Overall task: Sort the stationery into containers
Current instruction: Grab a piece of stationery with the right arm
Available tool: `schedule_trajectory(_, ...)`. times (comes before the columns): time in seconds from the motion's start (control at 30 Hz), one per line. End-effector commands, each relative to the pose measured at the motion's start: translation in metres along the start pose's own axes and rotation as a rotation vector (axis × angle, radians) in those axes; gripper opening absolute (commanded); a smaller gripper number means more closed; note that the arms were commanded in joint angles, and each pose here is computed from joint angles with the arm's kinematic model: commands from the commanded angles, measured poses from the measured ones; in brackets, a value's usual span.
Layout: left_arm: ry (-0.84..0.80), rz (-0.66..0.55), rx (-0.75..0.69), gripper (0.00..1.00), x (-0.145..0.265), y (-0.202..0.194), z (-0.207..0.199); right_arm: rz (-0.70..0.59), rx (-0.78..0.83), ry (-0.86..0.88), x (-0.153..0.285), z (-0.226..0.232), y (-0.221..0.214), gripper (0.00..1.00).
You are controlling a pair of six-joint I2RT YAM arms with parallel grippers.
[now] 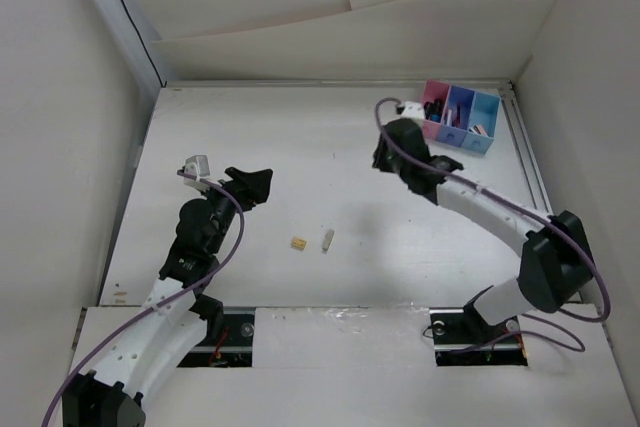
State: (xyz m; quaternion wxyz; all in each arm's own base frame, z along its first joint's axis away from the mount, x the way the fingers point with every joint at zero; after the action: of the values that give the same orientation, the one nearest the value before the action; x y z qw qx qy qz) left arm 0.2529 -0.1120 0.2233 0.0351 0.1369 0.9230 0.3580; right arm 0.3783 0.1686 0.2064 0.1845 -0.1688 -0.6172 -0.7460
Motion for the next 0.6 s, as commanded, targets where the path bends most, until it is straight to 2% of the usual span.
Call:
schedule_trajectory(0.0,-0.064,-0.051,-0.008,0.78,0.001,0.018,-0.020,0.118,0.125,0.060,0.022,0.032,-0.052,0.38)
schedule_trajectory(0.07,-0.071,-0.057,-0.007,0.78,0.002,0.019,-0.022,0.170,0.194,0.123,0.041,0.061,-0.080,0.52)
schedule_trajectory(0.1,-0.071,-0.058,-0.007,0.78,0.002,0.019,-0.022,0.203,0.216,0.162,0.046,0.070,-0.093,0.65)
schedule_trajectory(0.17,-0.064,-0.064,-0.007,0.78,0.002,0.020,-0.021,0.277,0.244,0.231,0.056,0.087,-0.119,0.73)
schedule_trajectory(0.23,-0.064,-0.064,-0.007,0.78,0.002,0.020,-0.021,0.298,0.253,0.274,0.060,0.101,-0.131,0.79)
schedule_trajectory(0.27,-0.071,-0.070,-0.006,0.78,0.003,0.022,-0.023,0.342,0.257,0.298,0.063,0.109,-0.147,0.79)
schedule_trajectory(0.37,-0.065,-0.077,-0.006,0.78,0.003,0.023,-0.022,0.365,0.269,0.315,0.062,0.123,-0.163,0.79)
schedule_trajectory(0.47,-0.065,-0.077,-0.006,0.78,0.003,0.023,-0.022,0.403,0.281,0.325,0.061,0.136,-0.181,0.71)
schedule_trajectory(0.53,-0.065,-0.077,-0.006,0.78,0.003,0.023,-0.022,0.425,0.295,0.328,0.064,0.141,-0.192,0.71)
schedule_trajectory(0.57,-0.065,-0.077,-0.006,0.78,0.003,0.023,-0.022,0.441,0.287,0.313,0.061,0.140,-0.199,0.64)
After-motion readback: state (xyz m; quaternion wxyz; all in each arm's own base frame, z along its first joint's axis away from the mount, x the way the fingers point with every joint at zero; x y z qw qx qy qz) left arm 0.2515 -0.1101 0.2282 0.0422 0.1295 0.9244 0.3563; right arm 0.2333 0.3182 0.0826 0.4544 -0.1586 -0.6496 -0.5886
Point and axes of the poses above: each gripper's point midway between its finger pads, its own x axis back along the fingers, its own z axis along the line the jaws close on, y = z × x, the point moved 3 cm from there along x, back along the fingers, and after that the axes turned 7 degrees about x, right-handed, at the moved point
